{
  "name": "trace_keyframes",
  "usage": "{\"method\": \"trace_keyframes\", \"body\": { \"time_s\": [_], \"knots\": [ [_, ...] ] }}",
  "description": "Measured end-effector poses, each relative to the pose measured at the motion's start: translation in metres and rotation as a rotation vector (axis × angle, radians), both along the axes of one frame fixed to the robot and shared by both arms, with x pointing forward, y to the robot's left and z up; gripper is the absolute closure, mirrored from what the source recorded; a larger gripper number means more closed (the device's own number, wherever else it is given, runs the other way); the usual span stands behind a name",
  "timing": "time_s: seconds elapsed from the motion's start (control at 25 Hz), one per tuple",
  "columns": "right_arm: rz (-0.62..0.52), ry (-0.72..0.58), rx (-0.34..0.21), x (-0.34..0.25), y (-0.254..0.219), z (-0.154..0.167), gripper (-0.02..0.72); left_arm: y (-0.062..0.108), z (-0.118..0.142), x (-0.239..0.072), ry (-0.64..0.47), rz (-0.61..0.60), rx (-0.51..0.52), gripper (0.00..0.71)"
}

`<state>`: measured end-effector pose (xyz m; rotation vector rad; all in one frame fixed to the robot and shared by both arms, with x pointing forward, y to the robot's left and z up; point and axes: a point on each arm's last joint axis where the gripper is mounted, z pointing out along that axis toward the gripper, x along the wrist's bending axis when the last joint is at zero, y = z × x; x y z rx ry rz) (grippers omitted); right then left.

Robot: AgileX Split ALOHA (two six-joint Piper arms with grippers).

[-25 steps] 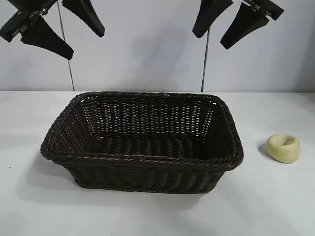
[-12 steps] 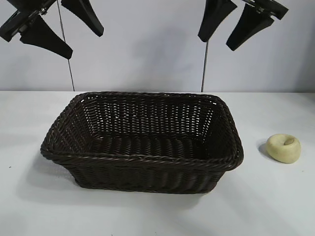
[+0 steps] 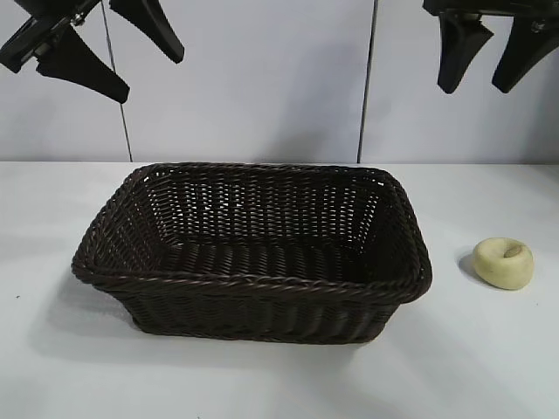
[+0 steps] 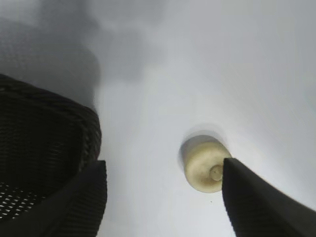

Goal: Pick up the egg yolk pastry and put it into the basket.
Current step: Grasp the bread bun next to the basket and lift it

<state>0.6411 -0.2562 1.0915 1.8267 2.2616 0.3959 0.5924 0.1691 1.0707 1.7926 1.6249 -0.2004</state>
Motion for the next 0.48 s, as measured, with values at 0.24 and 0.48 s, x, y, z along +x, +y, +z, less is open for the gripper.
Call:
{"method": "trace_keyframes", "body": {
  "time_s": [0.24,0.48],
  "knots": [
    [-0.032,0.006,-0.002,0.001,-0.012,-0.001,0.218,0.000,0.000,0.000,-0.003,0.002,0.000,0.213],
    [-0.031,0.170,-0.016,-0.014,-0.013,-0.047,0.218,0.000,0.001,0.002,-0.017,0.013,-0.001,0.213]
  ]
}}
